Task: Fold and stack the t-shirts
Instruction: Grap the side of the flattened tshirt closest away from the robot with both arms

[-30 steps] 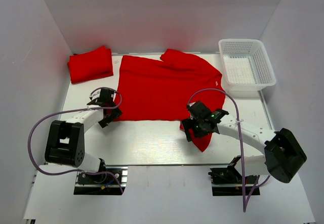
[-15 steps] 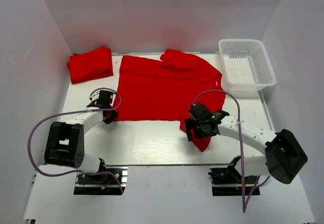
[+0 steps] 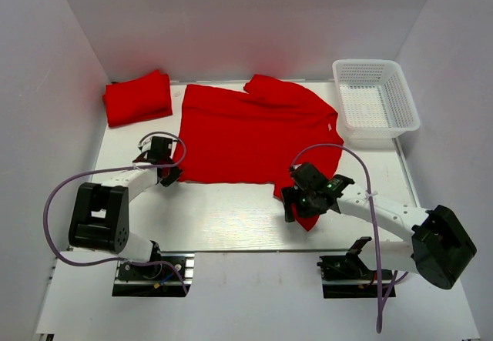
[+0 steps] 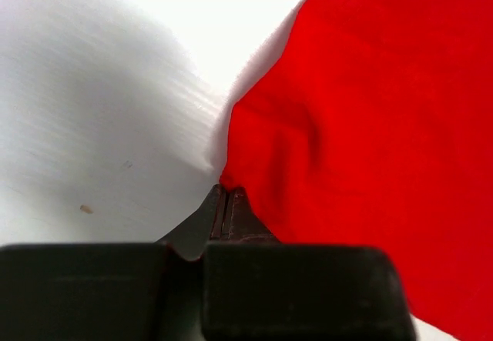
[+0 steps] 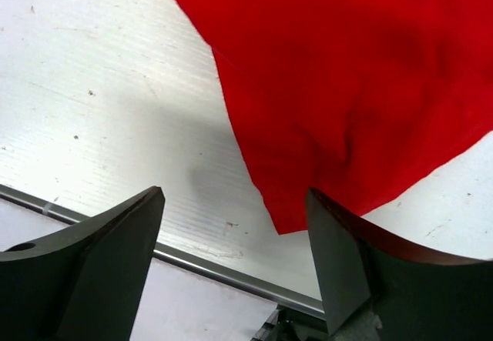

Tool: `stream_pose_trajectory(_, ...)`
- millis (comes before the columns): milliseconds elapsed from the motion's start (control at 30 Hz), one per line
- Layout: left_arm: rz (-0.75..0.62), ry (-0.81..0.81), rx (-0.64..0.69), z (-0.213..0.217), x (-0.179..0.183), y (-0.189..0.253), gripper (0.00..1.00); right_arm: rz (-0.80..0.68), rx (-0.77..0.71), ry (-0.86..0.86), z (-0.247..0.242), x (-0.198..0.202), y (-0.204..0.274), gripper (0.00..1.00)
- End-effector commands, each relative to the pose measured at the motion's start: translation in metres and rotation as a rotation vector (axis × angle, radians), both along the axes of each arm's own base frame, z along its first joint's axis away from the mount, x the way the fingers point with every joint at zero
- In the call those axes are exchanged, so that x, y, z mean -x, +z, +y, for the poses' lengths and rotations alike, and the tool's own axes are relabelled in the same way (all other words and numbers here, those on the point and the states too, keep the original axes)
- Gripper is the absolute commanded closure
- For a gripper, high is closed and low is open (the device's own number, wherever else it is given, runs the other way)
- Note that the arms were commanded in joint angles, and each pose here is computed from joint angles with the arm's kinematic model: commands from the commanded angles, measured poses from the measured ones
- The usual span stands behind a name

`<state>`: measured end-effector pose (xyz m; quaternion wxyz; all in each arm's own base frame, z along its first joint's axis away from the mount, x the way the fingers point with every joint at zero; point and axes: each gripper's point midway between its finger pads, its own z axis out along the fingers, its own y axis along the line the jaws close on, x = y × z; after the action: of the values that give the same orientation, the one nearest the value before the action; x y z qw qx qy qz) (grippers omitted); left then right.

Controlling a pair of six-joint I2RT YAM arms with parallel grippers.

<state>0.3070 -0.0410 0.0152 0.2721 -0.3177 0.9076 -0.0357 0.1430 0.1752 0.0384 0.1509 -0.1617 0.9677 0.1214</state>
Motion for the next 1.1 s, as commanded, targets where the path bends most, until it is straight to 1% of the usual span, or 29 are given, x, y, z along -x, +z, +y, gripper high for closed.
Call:
stream_pose_trajectory(0, 0.059, 0.005, -0.030, 0.007, 0.021, -0.003, 1.00, -0.003, -0.005, 0.023, 0.004, 0.001, -0.002, 0.22)
stream_pose_trajectory(33, 0.043, 0.010, -0.037, 0.009, 0.019, 0.001, 1.00, -0.009, 0.036, -0.010, -0.003, -0.001, -0.006, 0.24)
stream_pose_trajectory(67, 0.055, 0.007, -0.051, 0.011, 0.022, 0.000, 1.00, 0.000, 0.057, -0.020, -0.008, 0.000, -0.008, 0.24)
stream_pose_trajectory(100, 0.043, 0.007, -0.050, 0.011, 0.021, 0.003, 1.00, 0.009, 0.080, -0.026, -0.011, 0.002, -0.011, 0.26)
stream_pose_trajectory(200, 0.043, 0.018, -0.070, 0.015, 0.021, 0.008, 1.00, 0.018, 0.147, -0.098, -0.025, 0.002, -0.017, 0.29)
stream_pose_trajectory(267, 0.035, 0.018, -0.069, 0.015, 0.020, 0.012, 1.00, 0.030, 0.182, -0.141, -0.033, 0.005, -0.024, 0.36)
stream_pose_trajectory(333, 0.034, 0.023, -0.077, 0.017, 0.020, 0.012, 1.00, 0.055, 0.188, -0.147, -0.035, 0.011, -0.030, 0.48)
stream_pose_trajectory(367, 0.043, 0.022, -0.078, 0.017, 0.022, 0.011, 1.00, 0.080, 0.190, -0.144, -0.035, 0.015, -0.034, 0.51)
stream_pose_trajectory(467, 0.036, 0.015, -0.081, 0.017, 0.018, 0.016, 1.00, 0.114, 0.154, -0.117, -0.029, 0.023, -0.041, 0.68)
stream_pose_trajectory(533, 0.036, 0.006, -0.087, 0.017, 0.017, 0.019, 1.00, 0.115, 0.153, -0.114, -0.029, 0.025, -0.041, 0.77)
stream_pose_trajectory(567, 0.036, 0.006, -0.087, 0.017, 0.017, 0.019, 1.00, 0.107, 0.152, -0.105, -0.030, 0.024, -0.040, 0.87)
stream_pose_trajectory(633, 0.037, -0.002, -0.091, 0.017, 0.016, 0.021, 1.00, 0.097, 0.133, -0.075, -0.027, 0.024, -0.035, 1.00)
stream_pose_trajectory(700, 0.027, -0.002, -0.090, 0.016, 0.012, 0.025, 1.00, 0.104, 0.059, -0.011, -0.012, 0.026, -0.021, 1.00)
stream_pose_trajectory(733, 0.018, -0.010, -0.094, 0.016, 0.009, 0.028, 1.00, 0.132, 0.014, 0.055, -0.004, 0.033, -0.015, 1.00)
stream_pose_trajectory(767, 0.017, -0.010, -0.094, 0.016, 0.009, 0.028, 1.00, 0.117, -0.030, 0.088, 0.005, 0.029, -0.003, 1.00)
stream_pose_trajectory(800, 0.005, -0.010, -0.092, 0.016, 0.005, 0.032, 1.00, 0.154, -0.085, 0.166, 0.013, 0.040, 0.006, 1.00)
stream_pose_trajectory(867, 0.016, -0.010, -0.093, 0.016, 0.008, 0.031, 1.00, 0.167, -0.118, 0.204, 0.019, 0.043, 0.022, 1.00)
stream_pose_trajectory(900, 0.016, -0.010, -0.093, 0.016, 0.007, 0.033, 1.00, 0.227, -0.117, 0.232, 0.013, 0.058, 0.026, 1.00)
stream_pose_trajectory(933, 0.016, -0.010, -0.093, 0.016, 0.007, 0.033, 1.00, 0.227, -0.130, 0.246, 0.015, 0.059, 0.032, 1.00)
stream_pose_trajectory(1067, 0.048, -0.012, -0.098, 0.017, 0.013, 0.032, 1.00, 0.339, -0.144, 0.293, 0.007, 0.086, 0.043, 1.00)
